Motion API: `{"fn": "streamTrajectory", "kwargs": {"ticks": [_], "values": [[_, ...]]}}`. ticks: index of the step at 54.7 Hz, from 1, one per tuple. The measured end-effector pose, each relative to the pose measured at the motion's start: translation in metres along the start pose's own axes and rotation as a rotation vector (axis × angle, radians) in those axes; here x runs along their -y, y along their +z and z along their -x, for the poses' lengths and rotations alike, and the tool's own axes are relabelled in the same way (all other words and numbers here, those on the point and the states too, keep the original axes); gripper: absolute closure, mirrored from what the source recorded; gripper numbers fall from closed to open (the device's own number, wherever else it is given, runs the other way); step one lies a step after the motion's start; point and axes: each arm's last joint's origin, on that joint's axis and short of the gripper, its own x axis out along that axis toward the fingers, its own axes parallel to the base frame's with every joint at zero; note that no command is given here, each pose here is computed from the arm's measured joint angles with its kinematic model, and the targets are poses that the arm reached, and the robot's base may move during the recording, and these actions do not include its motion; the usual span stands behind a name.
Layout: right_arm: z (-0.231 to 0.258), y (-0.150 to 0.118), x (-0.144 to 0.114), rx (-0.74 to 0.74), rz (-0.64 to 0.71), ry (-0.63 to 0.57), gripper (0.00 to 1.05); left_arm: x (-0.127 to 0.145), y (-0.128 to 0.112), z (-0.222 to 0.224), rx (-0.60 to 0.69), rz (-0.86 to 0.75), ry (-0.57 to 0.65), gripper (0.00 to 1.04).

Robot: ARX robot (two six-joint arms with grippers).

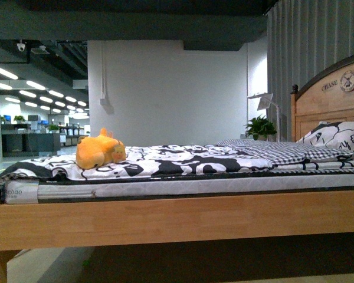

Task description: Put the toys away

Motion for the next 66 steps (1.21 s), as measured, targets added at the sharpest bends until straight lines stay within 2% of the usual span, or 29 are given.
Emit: {"fn": "streamTrajectory", "kwargs": {"ticks": [66], "values": [[0.0, 0.0, 0.0, 0.0, 0.0, 0.0, 0.02, 0.0, -0.0001, 0.0, 0.0, 0.0, 0.0, 0.06]]}}
